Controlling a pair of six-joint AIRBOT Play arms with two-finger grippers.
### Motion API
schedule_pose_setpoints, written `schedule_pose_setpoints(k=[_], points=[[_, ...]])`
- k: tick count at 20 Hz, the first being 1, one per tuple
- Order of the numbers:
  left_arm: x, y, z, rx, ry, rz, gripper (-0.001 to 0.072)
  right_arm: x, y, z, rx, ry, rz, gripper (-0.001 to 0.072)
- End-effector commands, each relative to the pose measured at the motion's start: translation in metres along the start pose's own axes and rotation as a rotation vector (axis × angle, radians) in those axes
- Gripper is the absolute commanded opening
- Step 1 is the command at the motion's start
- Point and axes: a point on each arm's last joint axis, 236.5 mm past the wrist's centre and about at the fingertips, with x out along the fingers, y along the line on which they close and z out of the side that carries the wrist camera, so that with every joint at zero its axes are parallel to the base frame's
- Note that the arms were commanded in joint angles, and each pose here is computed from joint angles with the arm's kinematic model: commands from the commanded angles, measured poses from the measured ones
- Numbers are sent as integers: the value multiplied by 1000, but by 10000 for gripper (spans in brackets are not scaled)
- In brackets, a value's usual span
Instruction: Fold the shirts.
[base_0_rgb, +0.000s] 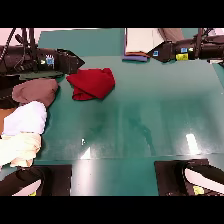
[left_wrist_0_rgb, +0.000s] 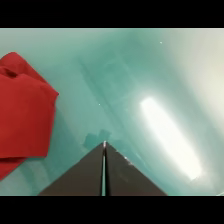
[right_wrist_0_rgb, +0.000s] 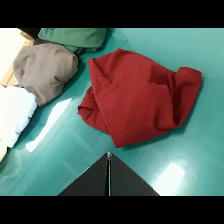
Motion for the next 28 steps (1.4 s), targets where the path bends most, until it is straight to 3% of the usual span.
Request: schedule_pose_setpoints(k=[1, 2, 3, 4, 5, 7, 10, 16, 21, 22, 24, 28], points=[[0, -7, 10, -37, -41, -30, 24, 0, 0, 0, 1, 0, 0, 16], [1, -2, 15, 8, -64, -10, 26, 0, 0, 0, 1, 1, 0, 16], [3, 7, 19, 69, -79, 27, 116, 0, 0, 0, 1, 0, 0, 16], [7, 26, 21, 93, -82, 96, 473, 0, 0, 0, 1, 0, 0, 16], [14, 50, 20, 71, -78, 177, 619, 0, 0, 0, 1, 1, 0, 16], [37, 102, 5, 37, -14, 304, 620, 0, 0, 0, 1, 0, 0, 16], [92, 168, -43, -40, 141, 379, 621, 0, 0, 0, 1, 0, 0, 16], [186, 235, -155, -167, 377, 398, 621, 0, 1, -1, 2, 2, 4, 16], [203, 237, -160, -209, 353, 379, 617, 0, 2, 0, 4, 0, 8, 16], [203, 237, -153, -205, 340, 377, 474, 0, 2, 0, 4, 2, 7, 16], [203, 234, -138, -197, 318, 371, 52, -1, -2, -1, 3, 3, -3, 16], [182, 217, -82, -91, 269, 354, 23, -30, -17, -14, -5, 54, -100, 15]])
